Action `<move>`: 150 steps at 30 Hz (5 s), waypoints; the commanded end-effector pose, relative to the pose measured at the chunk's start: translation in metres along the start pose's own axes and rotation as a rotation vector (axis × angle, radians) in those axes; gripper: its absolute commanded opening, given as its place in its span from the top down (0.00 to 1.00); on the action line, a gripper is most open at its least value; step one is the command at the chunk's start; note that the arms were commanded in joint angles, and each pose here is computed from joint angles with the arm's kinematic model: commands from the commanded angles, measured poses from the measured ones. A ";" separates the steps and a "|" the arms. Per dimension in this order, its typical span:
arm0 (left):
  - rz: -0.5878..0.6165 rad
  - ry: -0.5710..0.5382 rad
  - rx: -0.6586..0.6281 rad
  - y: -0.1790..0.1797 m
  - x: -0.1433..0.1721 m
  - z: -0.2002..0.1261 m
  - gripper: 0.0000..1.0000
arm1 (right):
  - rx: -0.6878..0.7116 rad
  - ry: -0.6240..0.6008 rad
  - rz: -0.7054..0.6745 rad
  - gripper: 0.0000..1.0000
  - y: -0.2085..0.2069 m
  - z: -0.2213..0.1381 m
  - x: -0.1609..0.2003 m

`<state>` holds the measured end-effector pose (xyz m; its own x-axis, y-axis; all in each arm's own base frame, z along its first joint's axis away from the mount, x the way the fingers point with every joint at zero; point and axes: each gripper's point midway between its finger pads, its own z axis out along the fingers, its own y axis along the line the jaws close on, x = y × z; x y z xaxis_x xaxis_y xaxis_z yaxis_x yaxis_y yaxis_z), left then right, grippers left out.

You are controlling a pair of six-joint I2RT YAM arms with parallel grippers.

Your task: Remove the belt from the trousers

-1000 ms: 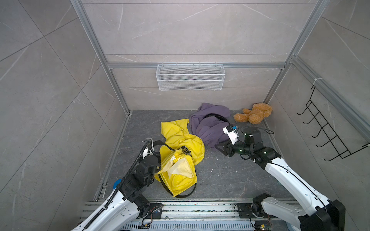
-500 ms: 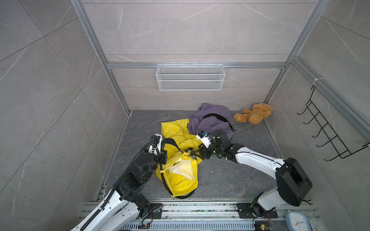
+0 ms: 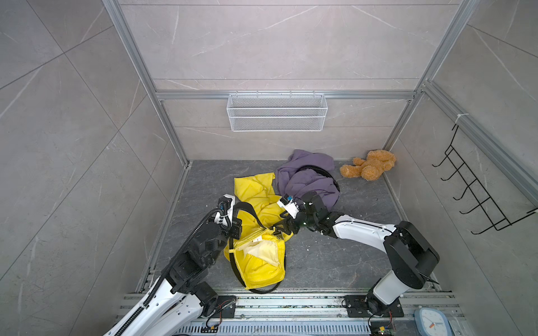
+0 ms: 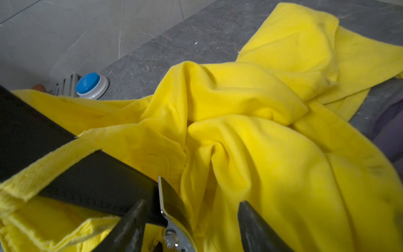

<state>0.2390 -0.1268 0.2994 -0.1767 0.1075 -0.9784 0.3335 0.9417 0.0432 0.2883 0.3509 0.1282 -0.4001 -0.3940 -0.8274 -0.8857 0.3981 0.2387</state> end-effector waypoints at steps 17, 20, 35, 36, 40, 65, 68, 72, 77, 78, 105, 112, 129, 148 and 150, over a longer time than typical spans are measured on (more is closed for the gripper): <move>0.009 -0.143 -0.051 0.012 -0.052 -0.014 1.00 | -0.003 -0.049 0.052 0.28 0.019 -0.013 0.018; 0.004 -0.149 -0.052 0.013 -0.053 -0.014 1.00 | -0.012 -0.031 0.046 0.30 0.017 -0.003 0.016; 0.000 -0.169 -0.143 0.028 -0.051 -0.015 1.00 | -0.012 0.021 0.068 0.83 0.018 0.027 0.024; -0.001 -0.162 -0.161 0.031 -0.048 -0.014 1.00 | 0.032 0.006 0.055 0.91 0.012 0.022 0.018; -0.003 -0.059 -0.237 0.043 -0.015 -0.005 1.00 | 0.254 -0.045 -0.039 1.00 -0.012 -0.016 -0.017; 0.224 0.138 0.059 -0.066 -0.022 0.041 0.00 | 0.637 0.154 -0.280 1.00 -0.022 -0.153 -0.114; 0.278 0.142 0.056 -0.072 -0.028 0.046 0.00 | 0.630 0.157 -0.281 1.00 -0.020 -0.155 -0.113; 0.374 0.154 0.102 -0.089 -0.028 0.051 0.03 | 0.624 0.173 -0.281 1.00 -0.020 -0.155 -0.111; 0.494 0.127 0.088 -0.099 -0.029 0.036 0.01 | 0.634 0.197 -0.278 1.00 -0.024 -0.156 -0.107; 0.498 0.118 0.095 -0.098 -0.028 0.029 0.00 | 0.637 0.201 -0.277 1.00 -0.024 -0.157 -0.106; 0.698 0.246 0.259 -0.110 -0.033 0.017 0.19 | 0.571 0.257 -0.263 1.00 -0.023 -0.165 -0.099; 0.708 0.294 0.320 -0.116 -0.018 0.036 0.19 | 0.547 0.245 -0.262 1.00 -0.019 -0.165 -0.101; 0.697 0.301 0.364 -0.122 0.001 0.079 0.62 | 0.484 0.217 -0.243 1.00 -0.006 -0.162 -0.102; 0.536 0.085 0.357 -0.107 -0.043 0.050 1.00 | 0.218 0.035 -0.171 0.30 0.026 -0.173 -0.096; 0.526 0.081 0.362 -0.107 -0.045 0.048 1.00 | 0.172 0.025 -0.166 0.28 0.031 -0.167 -0.092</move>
<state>0.2553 -0.2447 0.2810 -0.0239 0.6938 -0.7198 0.7210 0.5107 0.4683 0.2731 0.2430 0.3009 -0.2628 -0.5312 -0.8055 -0.8338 0.5451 -0.0875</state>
